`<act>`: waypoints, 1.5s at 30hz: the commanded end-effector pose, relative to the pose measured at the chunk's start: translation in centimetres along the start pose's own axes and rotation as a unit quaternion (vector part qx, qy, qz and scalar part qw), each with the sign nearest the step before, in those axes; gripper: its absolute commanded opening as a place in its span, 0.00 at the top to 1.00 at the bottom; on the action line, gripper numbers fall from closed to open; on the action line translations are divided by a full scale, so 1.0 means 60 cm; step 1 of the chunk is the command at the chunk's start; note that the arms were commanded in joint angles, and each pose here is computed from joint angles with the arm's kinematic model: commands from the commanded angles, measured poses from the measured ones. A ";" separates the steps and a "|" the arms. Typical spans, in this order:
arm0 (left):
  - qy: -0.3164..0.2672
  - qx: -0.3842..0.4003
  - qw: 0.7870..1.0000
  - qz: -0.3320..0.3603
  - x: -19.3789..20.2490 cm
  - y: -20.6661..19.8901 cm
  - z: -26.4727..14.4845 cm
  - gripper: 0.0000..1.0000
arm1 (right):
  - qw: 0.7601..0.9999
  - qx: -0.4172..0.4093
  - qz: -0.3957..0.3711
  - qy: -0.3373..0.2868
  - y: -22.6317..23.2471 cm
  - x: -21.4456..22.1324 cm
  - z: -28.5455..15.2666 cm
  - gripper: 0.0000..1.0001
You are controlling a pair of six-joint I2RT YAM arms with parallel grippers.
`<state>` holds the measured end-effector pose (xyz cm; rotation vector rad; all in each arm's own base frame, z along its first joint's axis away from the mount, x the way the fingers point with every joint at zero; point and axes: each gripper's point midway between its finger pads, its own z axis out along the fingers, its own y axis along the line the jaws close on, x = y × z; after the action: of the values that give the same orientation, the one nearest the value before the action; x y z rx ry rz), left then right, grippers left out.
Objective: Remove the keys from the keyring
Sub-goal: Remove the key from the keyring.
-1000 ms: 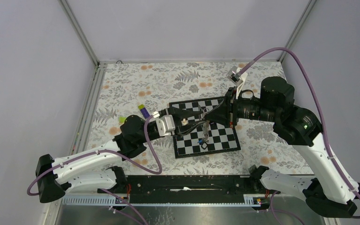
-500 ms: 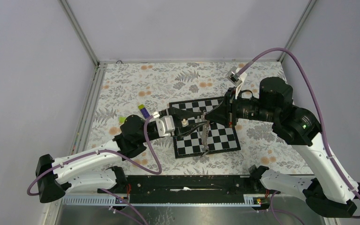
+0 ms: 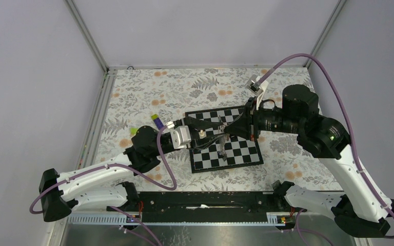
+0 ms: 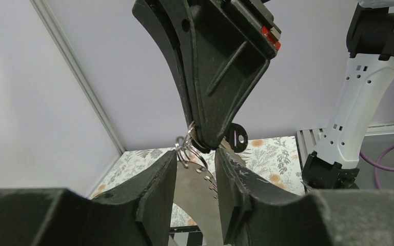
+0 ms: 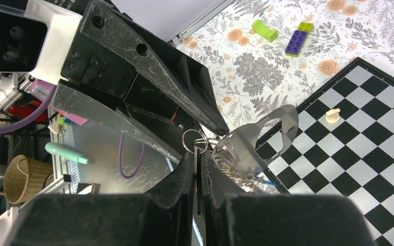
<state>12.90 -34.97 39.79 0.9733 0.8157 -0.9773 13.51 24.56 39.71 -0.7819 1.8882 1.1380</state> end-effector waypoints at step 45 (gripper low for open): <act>-0.037 -0.046 0.995 0.080 -0.056 0.034 -0.018 1.00 | 0.948 -0.040 0.242 -0.201 0.008 -0.054 -0.009 0.99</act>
<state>13.84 -34.06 39.74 0.9762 0.8132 -0.8584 14.42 24.33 39.53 -0.2439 1.8536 1.3823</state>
